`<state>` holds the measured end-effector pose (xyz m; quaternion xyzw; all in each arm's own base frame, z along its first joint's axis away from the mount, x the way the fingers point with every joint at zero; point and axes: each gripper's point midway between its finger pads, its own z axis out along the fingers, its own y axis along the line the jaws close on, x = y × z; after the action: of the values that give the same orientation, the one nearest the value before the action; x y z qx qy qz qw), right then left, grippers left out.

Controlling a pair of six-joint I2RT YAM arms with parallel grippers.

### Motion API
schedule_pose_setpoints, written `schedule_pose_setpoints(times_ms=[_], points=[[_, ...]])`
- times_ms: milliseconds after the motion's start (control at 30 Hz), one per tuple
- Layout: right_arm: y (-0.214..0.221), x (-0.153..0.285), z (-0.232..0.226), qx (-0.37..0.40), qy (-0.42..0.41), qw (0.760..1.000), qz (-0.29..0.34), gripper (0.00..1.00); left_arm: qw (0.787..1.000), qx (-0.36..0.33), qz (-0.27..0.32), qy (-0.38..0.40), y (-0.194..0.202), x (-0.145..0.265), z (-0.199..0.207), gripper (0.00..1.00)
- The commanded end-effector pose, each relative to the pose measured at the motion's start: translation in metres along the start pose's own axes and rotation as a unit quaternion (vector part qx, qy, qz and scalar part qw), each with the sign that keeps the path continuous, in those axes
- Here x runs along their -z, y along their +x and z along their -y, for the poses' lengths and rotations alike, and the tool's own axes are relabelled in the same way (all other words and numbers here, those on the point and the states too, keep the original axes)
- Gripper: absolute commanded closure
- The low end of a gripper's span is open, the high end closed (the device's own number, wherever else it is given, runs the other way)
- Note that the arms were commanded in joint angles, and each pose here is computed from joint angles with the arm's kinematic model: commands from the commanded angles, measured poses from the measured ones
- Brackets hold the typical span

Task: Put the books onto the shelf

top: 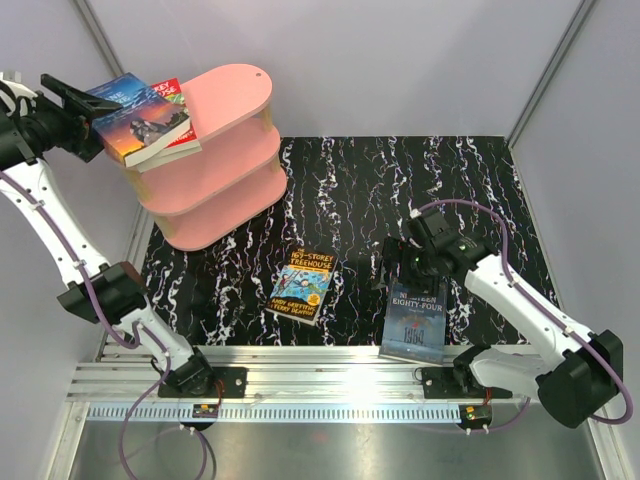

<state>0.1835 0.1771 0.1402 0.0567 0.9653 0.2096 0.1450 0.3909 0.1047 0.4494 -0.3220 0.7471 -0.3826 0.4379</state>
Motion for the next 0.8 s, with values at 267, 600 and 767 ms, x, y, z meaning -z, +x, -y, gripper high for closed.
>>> schedule_pose_setpoints(times_ms=[267, 600, 767], points=[[-0.005, -0.004, -0.007, 0.02, -0.012, 1.0, -0.007, 0.0, 0.993, -0.053, 0.062, -0.08, 0.001, 0.019, 0.001, 0.77], [0.003, -0.008, 0.0, 0.015, -0.006, 1.0, -0.017, 0.01, 0.993, -0.078, 0.084, 0.021, -0.014, 0.015, 0.048, 1.0], [0.004, -0.012, 0.0, 0.013, -0.006, 1.0, -0.024, 0.02, 0.99, -0.055, 0.025, 0.13, -0.012, -0.009, 0.089, 1.0]])
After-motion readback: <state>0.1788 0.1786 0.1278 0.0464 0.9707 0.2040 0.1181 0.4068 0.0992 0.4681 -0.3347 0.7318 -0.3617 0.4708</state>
